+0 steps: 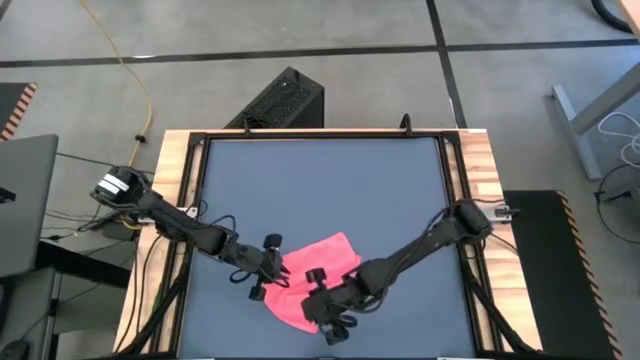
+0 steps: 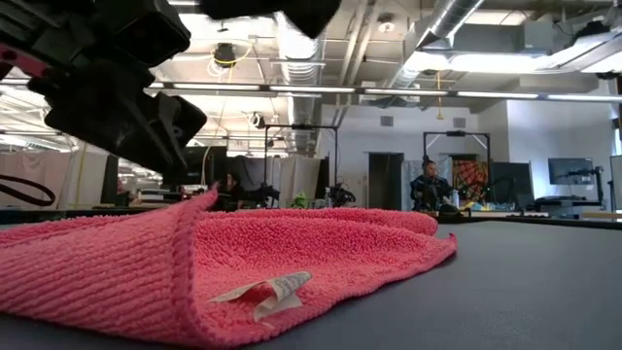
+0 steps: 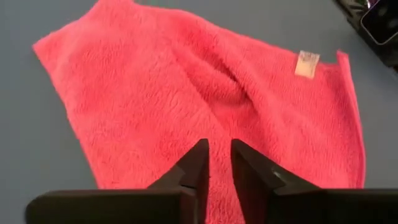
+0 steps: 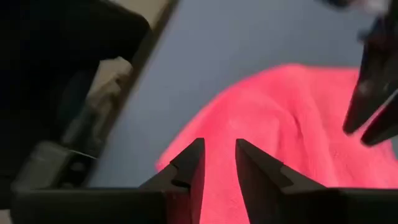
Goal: Roll towel into tight, uniform cylinder
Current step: Fold the red towel
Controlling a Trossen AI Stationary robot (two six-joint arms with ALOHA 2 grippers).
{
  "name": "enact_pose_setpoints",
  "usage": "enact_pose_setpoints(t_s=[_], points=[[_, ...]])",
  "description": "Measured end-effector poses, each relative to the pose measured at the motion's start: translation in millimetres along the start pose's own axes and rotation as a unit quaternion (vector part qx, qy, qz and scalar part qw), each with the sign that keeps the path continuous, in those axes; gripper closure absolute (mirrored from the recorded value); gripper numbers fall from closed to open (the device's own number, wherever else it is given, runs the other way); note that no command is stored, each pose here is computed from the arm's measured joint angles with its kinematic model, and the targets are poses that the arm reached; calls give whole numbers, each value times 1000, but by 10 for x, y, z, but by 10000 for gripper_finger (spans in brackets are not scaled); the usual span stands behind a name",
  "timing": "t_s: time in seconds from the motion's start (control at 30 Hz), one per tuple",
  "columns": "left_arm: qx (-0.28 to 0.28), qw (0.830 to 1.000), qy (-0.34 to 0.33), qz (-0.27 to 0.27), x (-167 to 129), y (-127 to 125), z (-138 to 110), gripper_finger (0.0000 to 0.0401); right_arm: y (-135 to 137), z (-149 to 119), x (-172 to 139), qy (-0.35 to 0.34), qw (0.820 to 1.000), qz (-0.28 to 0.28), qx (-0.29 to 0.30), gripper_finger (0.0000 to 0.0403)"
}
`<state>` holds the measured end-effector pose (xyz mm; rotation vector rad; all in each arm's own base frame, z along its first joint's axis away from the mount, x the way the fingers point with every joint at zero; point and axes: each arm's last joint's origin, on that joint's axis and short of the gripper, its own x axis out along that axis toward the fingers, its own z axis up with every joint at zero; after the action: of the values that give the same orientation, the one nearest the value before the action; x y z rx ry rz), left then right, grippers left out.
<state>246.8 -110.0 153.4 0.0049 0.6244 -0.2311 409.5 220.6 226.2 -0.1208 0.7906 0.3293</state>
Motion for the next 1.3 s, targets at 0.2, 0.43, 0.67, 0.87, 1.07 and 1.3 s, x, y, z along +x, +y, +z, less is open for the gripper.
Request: enact_pose_setpoints(t_s=[0.2, 0.43, 0.67, 0.87, 1.07, 1.3], points=[[-14, 999, 47, 10, -5, 16, -92, 288, -22, -90, 224, 16, 998, 51, 44, 243], [-14, 996, 82, 18, -15, 32, -161, 273, -33, -161, 460, 12, 992, 105, 65, 211], [-19, 992, 119, 44, -32, 58, -241, 273, -61, -261, 647, 25, 985, 154, 72, 226], [-36, 985, 151, 79, -56, 88, -313, 273, -79, -274, 658, 33, 982, 174, 69, 301], [-47, 979, 166, 111, -78, 115, -347, 310, -153, -283, 405, 87, 984, 155, 7, 387], [-27, 967, 168, 189, -275, 178, -67, 394, -404, -120, -264, 119, 991, 43, -38, 394]])
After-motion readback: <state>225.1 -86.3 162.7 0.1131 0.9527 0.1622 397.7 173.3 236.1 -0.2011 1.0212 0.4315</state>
